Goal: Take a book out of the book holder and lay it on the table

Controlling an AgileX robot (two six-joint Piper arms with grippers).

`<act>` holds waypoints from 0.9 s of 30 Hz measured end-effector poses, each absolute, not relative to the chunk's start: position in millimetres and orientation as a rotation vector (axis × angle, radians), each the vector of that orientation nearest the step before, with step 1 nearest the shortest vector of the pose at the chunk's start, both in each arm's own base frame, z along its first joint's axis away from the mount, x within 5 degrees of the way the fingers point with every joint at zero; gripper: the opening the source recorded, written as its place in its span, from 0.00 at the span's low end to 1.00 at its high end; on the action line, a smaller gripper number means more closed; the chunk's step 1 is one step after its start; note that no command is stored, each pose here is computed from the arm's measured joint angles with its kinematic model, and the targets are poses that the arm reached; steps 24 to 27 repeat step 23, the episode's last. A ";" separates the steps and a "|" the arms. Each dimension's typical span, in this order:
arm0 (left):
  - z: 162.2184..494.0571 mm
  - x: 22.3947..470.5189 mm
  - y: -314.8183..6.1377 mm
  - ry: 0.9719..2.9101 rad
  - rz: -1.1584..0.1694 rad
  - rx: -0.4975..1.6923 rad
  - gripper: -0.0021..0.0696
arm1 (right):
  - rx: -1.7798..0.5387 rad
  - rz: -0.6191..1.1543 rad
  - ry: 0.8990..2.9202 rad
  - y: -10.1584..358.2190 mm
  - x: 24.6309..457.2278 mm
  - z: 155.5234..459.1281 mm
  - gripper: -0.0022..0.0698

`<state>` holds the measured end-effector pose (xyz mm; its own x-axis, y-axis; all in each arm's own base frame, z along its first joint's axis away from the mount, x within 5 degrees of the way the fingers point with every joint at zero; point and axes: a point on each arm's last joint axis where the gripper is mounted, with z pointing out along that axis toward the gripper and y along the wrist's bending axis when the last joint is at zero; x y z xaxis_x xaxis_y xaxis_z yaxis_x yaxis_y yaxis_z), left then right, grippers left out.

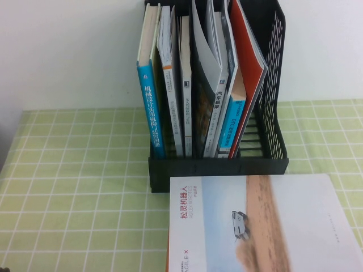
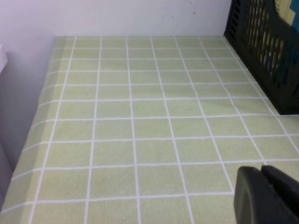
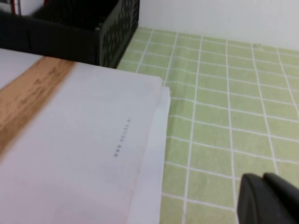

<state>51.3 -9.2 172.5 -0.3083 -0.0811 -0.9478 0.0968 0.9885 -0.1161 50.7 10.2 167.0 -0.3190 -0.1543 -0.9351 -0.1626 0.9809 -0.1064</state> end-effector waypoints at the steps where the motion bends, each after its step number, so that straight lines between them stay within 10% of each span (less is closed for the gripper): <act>1: 172.5 51.3 -9.2 1.876 -0.179 0.008 0.03 | -0.236 0.008 1.902 10.5 50.6 166.9 0.03; 27: 172.5 51.3 -9.2 1.876 -0.179 0.008 0.03 | -0.245 0.017 1.900 11.4 50.5 167.0 0.03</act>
